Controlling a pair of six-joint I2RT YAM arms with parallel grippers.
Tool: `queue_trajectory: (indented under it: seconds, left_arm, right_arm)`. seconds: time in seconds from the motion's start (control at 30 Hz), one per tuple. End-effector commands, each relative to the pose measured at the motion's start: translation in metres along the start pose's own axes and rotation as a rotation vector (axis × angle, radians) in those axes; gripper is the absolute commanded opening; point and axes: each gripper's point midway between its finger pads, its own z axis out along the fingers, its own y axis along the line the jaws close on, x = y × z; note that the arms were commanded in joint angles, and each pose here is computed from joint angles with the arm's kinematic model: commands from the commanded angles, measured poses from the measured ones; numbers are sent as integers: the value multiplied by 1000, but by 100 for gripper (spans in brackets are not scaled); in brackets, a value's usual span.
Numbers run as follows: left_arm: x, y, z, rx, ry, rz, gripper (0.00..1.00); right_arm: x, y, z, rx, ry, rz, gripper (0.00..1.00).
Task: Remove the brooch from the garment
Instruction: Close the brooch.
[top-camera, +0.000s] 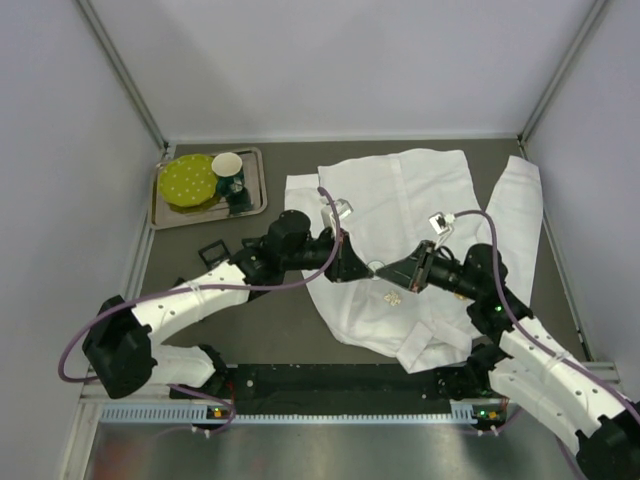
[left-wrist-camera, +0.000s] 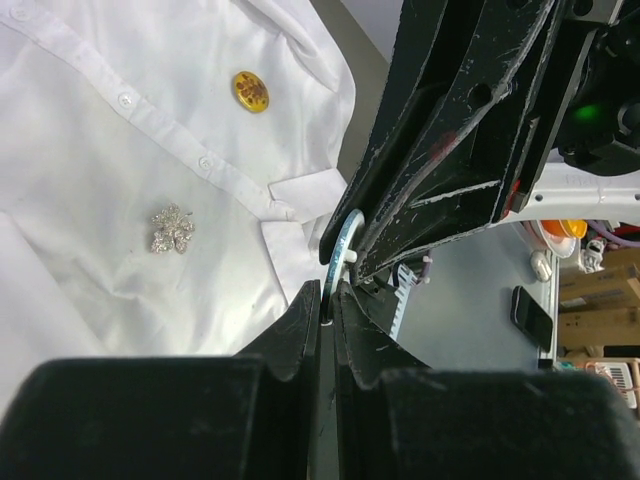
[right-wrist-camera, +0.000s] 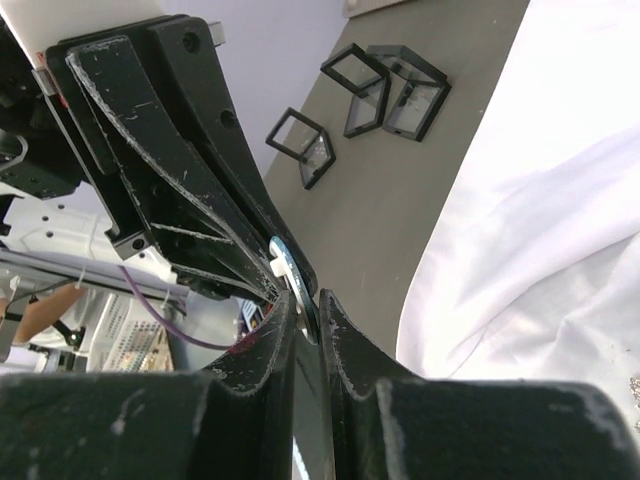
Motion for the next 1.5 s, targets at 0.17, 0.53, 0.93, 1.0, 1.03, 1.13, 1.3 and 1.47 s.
queue_trajectory:
  seconds: [0.17,0.53,0.93,1.0,1.03,1.13,1.3,1.47]
  left_arm:
    - [-19,-53,-4,181,-92,23,0]
    - [-20,-52,-7,170,-118,22,0]
    - [-22,-45,-7,134,-141,-1,0]
    - [-25,-45,-8,127,-151,1,0]
    - [-26,-45,-8,124,-155,1,0]
    - [-27,-44,-8,114,-160,-2,0]
    - [-26,-38,-9,85,-167,0,0]
    - [-27,-30,-11,42,-174,40,0]
  right_arm:
    - [-28,6,-6,5,-213,27,0]
    - [-29,9,-7,-15,-224,20,3]
    - [-24,9,-13,-3,-208,-48,24]
    - [-26,12,-14,-2,-206,-61,27]
    - [-24,10,-15,11,-196,-68,30]
    - [-24,11,-18,27,-189,-86,39]
    - [-20,15,-20,15,-160,-105,46]
    - [-15,16,-22,24,-120,-120,54]
